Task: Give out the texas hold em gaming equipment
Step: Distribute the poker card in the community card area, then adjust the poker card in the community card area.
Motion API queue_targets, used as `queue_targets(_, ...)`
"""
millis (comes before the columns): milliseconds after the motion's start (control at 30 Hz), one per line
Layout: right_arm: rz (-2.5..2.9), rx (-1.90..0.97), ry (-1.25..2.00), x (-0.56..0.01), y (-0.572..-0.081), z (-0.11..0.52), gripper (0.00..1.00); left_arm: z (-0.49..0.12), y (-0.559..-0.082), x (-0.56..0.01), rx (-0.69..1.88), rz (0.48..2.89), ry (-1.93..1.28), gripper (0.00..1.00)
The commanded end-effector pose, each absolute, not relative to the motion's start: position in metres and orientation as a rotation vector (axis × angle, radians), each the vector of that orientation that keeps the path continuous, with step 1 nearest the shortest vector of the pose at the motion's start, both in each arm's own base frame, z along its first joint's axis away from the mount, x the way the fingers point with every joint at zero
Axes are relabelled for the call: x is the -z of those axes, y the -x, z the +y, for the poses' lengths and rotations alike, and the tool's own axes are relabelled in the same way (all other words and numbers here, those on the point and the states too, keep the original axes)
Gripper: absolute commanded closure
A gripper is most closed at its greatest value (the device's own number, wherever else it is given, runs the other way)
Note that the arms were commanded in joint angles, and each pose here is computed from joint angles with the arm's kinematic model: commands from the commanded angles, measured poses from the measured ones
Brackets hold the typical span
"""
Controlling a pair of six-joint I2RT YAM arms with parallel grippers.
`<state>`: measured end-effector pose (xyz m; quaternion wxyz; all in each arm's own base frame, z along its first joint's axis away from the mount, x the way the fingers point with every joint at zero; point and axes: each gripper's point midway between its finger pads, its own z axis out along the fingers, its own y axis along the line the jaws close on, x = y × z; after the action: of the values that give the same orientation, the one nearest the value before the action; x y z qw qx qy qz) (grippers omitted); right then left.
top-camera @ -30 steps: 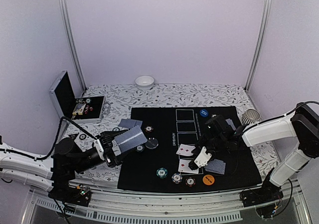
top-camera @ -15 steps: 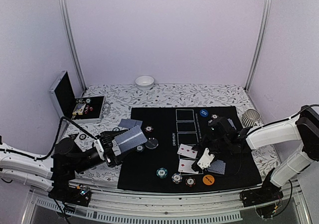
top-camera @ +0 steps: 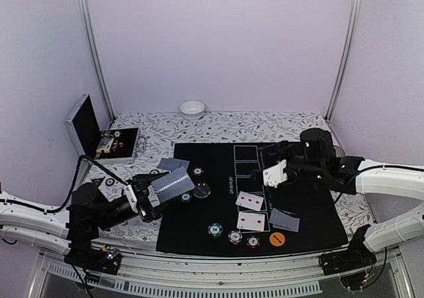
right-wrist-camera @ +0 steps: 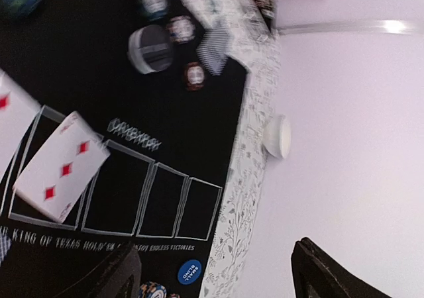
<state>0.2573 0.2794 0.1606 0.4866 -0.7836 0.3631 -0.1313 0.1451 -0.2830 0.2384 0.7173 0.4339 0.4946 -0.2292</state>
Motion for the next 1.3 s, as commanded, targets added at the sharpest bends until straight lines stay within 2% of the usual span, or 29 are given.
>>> queue_targets(0,1.447,-0.064,1.103,-0.288,-0.299,0.276,0.17,-0.281,-0.15,-0.256,0.517,1.083,-0.901,0.39)
queue_targets(100,1.731,-0.358,0.916,-0.277,-0.295,0.286,0.19,-0.281,-0.153,-0.255,0.511,1.094,-0.887,0.39)
queue_targets(167,1.882,-0.513,0.827,-0.26,-0.29,0.295,0.24,-0.282,-0.159,-0.256,0.497,1.117,-0.868,0.39)
queue_targets(267,2.06,-0.664,0.703,-0.229,-0.286,0.306,0.29,-0.28,-0.171,-0.259,0.475,1.178,-0.815,0.39)
queue_targets(400,2.242,-0.725,0.608,-0.185,-0.288,0.315,0.36,-0.273,-0.189,-0.255,0.44,1.304,-0.721,0.39)
queue_targets(600,2.482,-0.706,0.564,-0.119,-0.294,0.333,0.46,-0.262,-0.193,-0.254,0.478,1.365,-0.619,0.39)
queue_targets(767,2.67,-0.631,0.663,-0.055,-0.282,0.346,0.5,-0.26,-0.191,-0.262,0.51,1.393,-0.609,0.4)
queue_targets(1100,2.734,-0.465,0.704,-0.02,-0.291,0.347,0.5,-0.255,-0.187,-0.264,0.471,1.385,-0.652,0.39)
queue_targets(1267,2.765,-0.261,0.764,0.002,-0.291,0.338,0.51,-0.257,-0.185,-0.263,0.465,1.367,-0.672,0.39)
